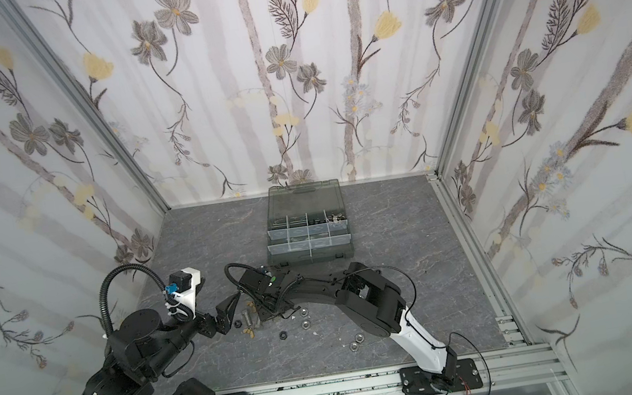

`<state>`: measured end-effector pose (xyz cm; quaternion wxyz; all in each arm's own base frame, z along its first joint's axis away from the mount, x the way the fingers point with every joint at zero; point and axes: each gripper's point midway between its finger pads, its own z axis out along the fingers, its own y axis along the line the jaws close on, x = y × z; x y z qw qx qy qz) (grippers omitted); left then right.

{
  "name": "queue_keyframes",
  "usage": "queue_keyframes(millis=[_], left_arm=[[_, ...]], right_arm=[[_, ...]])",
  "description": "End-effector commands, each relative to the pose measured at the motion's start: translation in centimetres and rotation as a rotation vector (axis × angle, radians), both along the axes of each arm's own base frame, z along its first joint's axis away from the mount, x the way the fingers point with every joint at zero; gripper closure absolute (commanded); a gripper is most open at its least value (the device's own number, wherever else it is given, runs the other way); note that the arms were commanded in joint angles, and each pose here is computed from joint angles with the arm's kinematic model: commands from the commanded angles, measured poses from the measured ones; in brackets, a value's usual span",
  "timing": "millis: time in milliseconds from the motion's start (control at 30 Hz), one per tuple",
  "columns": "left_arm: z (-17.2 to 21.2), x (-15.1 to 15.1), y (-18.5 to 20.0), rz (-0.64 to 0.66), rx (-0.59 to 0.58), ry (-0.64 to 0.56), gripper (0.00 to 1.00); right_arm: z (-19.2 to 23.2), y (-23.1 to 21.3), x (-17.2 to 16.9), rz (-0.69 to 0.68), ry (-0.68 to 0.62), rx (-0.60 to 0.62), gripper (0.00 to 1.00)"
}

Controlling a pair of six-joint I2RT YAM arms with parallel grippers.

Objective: Sort the screws and nuts into containers
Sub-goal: 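Grasp a steel hex bolt with the right gripper and lift it, then carry the steel bolt with the right gripper down into an organizer compartment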

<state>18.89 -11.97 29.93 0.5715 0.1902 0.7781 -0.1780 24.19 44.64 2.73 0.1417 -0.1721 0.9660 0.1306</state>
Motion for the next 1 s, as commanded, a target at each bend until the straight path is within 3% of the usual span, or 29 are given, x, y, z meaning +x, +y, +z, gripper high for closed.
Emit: queue_keyframes(millis=[0, 233, 433, 567, 767, 967], left_arm=[[0.9, 0.3, 0.1, 0.011, -0.023, -0.032, 0.00], [0.5, 0.4, 0.0, 0.017, -0.022, -0.029, 0.00], [0.3, 0.6, 0.0, 0.020, -0.016, -0.022, 0.00], [0.1, 0.8, -0.1, 0.023, -0.010, -0.012, 0.00], [0.0, 0.8, -0.2, 0.021, -0.009, -0.007, 0.00], [-0.2, 1.0, -0.1, 0.032, -0.013, -0.005, 0.00]], right_arm=[[2.4, -1.0, 1.7, 0.009, -0.078, -0.006, 1.00], [7.8, -5.3, 7.1, -0.055, -0.182, 0.006, 1.00], [13.5, -11.1, 16.0, -0.159, -0.373, -0.030, 1.00], [16.3, -12.3, 21.2, -0.178, -0.497, -0.066, 1.00], [15.6, -11.7, 27.0, -0.152, -0.562, -0.086, 1.00], [13.6, -10.2, 29.7, -0.127, -0.576, -0.024, 0.99]])
